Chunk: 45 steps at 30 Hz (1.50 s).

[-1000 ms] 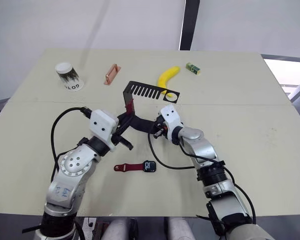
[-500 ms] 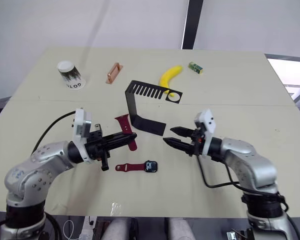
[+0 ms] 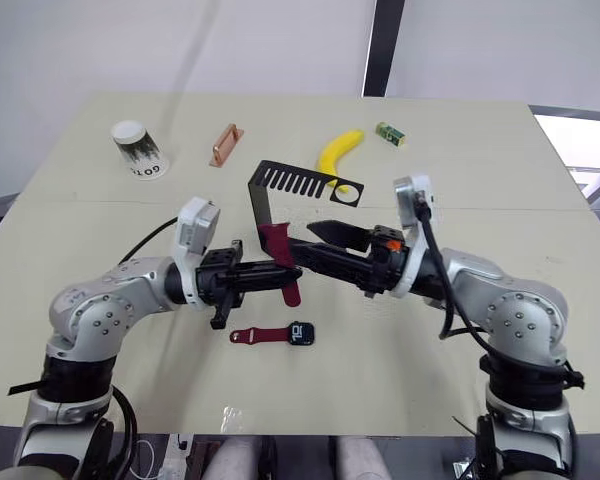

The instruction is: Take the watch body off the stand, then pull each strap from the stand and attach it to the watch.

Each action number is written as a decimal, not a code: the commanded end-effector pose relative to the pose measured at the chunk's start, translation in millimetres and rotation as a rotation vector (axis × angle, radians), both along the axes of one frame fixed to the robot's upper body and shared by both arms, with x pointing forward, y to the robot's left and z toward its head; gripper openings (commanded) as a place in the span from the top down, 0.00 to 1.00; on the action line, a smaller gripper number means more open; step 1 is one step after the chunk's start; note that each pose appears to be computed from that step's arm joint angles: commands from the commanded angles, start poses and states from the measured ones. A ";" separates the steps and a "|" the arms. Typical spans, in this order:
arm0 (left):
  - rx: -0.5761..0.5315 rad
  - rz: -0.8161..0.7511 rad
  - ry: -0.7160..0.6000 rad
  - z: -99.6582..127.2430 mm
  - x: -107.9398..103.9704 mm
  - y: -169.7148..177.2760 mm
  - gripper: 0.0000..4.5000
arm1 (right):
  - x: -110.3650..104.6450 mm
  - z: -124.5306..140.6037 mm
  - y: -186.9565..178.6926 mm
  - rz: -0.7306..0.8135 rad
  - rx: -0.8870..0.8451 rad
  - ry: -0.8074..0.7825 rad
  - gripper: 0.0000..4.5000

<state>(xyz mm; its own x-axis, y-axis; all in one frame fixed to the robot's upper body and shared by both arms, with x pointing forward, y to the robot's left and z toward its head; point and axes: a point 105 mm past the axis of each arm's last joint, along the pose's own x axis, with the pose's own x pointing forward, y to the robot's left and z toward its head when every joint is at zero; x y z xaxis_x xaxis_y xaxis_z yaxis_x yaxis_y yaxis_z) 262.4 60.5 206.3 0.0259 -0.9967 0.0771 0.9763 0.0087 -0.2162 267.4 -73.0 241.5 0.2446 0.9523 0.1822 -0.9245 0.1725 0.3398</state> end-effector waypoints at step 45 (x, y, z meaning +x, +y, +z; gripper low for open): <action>-0.047 -0.021 -0.037 13.8 4.6 -5.9 1.00 | -2.7 13.6 22.6 0.005 0.052 -0.082 0.57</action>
